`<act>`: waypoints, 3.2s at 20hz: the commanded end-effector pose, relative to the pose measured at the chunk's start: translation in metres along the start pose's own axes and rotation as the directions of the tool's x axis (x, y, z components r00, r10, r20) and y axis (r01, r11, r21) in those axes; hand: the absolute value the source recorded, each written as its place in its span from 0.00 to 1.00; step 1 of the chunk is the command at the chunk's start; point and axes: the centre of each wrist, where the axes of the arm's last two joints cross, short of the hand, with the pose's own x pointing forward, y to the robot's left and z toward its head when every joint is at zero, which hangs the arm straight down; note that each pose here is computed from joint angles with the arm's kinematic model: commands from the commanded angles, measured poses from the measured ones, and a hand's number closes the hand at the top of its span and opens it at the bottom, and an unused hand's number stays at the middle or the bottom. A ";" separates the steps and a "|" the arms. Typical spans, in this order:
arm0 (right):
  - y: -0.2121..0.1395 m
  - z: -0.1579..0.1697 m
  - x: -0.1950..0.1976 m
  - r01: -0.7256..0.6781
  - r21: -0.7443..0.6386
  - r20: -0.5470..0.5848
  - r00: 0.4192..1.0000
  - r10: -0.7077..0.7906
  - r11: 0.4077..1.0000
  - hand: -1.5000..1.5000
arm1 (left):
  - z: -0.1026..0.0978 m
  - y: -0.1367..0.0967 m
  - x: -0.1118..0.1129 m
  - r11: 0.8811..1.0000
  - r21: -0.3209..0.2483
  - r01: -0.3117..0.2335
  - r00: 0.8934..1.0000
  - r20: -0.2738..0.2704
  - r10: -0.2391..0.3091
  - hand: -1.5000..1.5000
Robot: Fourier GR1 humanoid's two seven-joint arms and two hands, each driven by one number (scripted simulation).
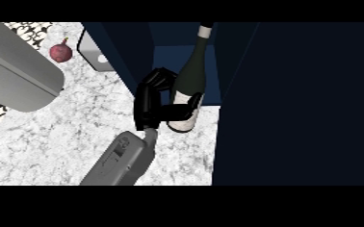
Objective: Pick up the wine, place it into the cabinet and close the cabinet
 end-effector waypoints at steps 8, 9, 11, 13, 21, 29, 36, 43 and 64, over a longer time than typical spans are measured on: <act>-0.001 0.017 0.031 0.089 0.046 0.081 0.992 -0.092 0.995 0.00 | 0.000 0.005 -0.049 0.999 0.047 -0.006 1.000 -0.013 0.007 1.00; -0.001 0.038 0.045 0.085 0.054 0.061 0.994 -0.088 0.995 0.00 | -0.008 0.008 -0.038 0.998 0.046 -0.030 0.999 -0.020 0.031 1.00; 0.007 0.028 0.036 0.076 0.052 0.070 0.994 -0.079 0.996 0.00 | -0.008 0.011 -0.052 0.997 0.070 -0.040 0.999 -0.019 0.041 1.00; 0.002 0.030 0.037 0.079 0.038 0.081 0.993 -0.082 0.996 0.00 | -0.020 0.006 -0.042 0.997 0.060 -0.055 0.998 -0.037 0.057 1.00; -0.002 0.037 0.045 0.061 0.044 0.063 0.996 -0.064 0.997 0.00 | -0.041 0.007 -0.044 0.995 0.090 -0.038 0.997 -0.069 0.044 1.00; 0.002 0.029 0.032 0.086 0.029 0.054 0.995 -0.088 0.996 0.00 | -0.079 -0.013 -0.015 0.993 0.116 -0.039 0.997 -0.067 0.047 1.00; 0.002 0.029 0.027 0.098 0.023 0.058 0.993 -0.099 0.995 0.00 | -0.115 0.002 0.012 0.990 0.142 0.002 1.000 -0.017 0.000 1.00; -0.005 0.023 0.015 0.111 0.058 0.071 0.991 -0.115 0.992 0.00 | -0.127 -0.001 0.013 0.953 0.236 0.192 0.981 -0.005 -0.196 1.00; 0.003 0.023 0.017 0.101 0.062 0.071 0.992 -0.105 0.993 0.00 | -0.132 0.046 0.000 0.850 0.319 0.420 0.902 -0.044 -0.429 0.00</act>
